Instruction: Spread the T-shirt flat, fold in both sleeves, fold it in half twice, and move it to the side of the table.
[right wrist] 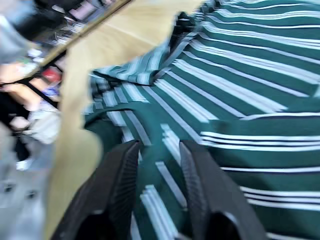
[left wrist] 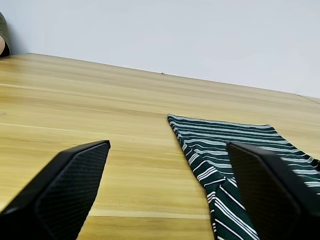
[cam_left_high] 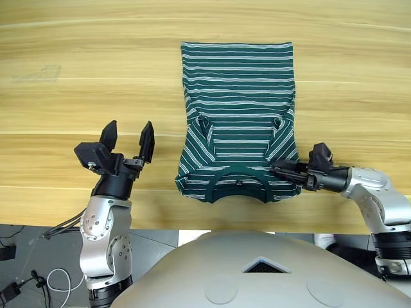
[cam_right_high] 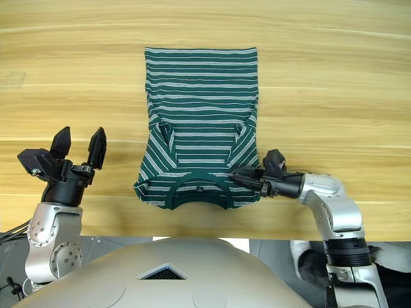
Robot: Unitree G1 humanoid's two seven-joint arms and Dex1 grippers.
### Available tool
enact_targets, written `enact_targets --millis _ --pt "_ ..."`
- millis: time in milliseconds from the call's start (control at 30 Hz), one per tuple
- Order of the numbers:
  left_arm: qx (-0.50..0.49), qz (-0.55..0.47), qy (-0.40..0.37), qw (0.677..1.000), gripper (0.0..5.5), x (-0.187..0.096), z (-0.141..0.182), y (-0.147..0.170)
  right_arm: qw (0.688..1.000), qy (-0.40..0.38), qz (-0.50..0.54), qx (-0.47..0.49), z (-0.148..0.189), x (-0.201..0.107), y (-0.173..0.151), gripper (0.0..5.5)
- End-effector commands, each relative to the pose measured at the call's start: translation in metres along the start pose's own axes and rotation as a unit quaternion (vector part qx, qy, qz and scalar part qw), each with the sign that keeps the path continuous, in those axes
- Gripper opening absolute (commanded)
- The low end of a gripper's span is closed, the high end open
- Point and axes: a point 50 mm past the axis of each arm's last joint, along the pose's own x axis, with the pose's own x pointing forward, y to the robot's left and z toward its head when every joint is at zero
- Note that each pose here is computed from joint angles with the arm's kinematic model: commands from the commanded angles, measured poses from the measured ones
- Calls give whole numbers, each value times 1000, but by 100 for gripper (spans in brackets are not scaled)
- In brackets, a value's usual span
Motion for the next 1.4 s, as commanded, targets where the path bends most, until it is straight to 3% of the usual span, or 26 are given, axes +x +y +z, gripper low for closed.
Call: enact_targets --millis 33,167,233,300,333,367,433,533,600,700,833,1033,1267,1400 --pt "6 -1 -4 1000 432 1 1 0 999 6 35 14 2 -7 8 212" --pt "19 -11 -5 1000 432 5 3 -1 998 -6 56 31 4 -9 14 289" --pt "62 -33 -5 998 432 11 9 2 999 -42 -4 -16 16 -10 2 326" --pt "147 -52 2 988 432 17 16 11 990 -73 -93 -83 32 -12 -15 350" --pt "248 -84 5 965 432 18 24 20 974 -81 -150 -148 46 -18 -24 350" --pt "335 -117 13 935 432 18 31 27 955 -80 -192 -210 57 -23 -30 350" --pt "513 -187 30 838 432 20 43 38 904 -62 -244 -347 75 -33 -37 350" --pt "661 -269 24 700 432 26 51 39 828 -39 -244 -504 91 -39 -36 350" --pt "716 -316 5 622 432 28 52 35 778 -4 -224 -587 90 -43 -38 350" --pt "769 -395 -22 502 432 26 39 35 717 108 -139 -675 66 -57 -44 350" --pt "775 -471 -46 420 432 18 23 34 677 192 -6 -711 40 -70 -37 350" --pt "746 -526 -74 401 432 4 0 37 680 191 75 -704 13 -67 -30 350" --pt "715 -530 -116 441 432 2 -20 18 701 150 87 -692 -1 -48 -21 350" --pt "710 -535 -124 441 432 9 -25 13 715 136 85 -681 -5 -43 -17 350"
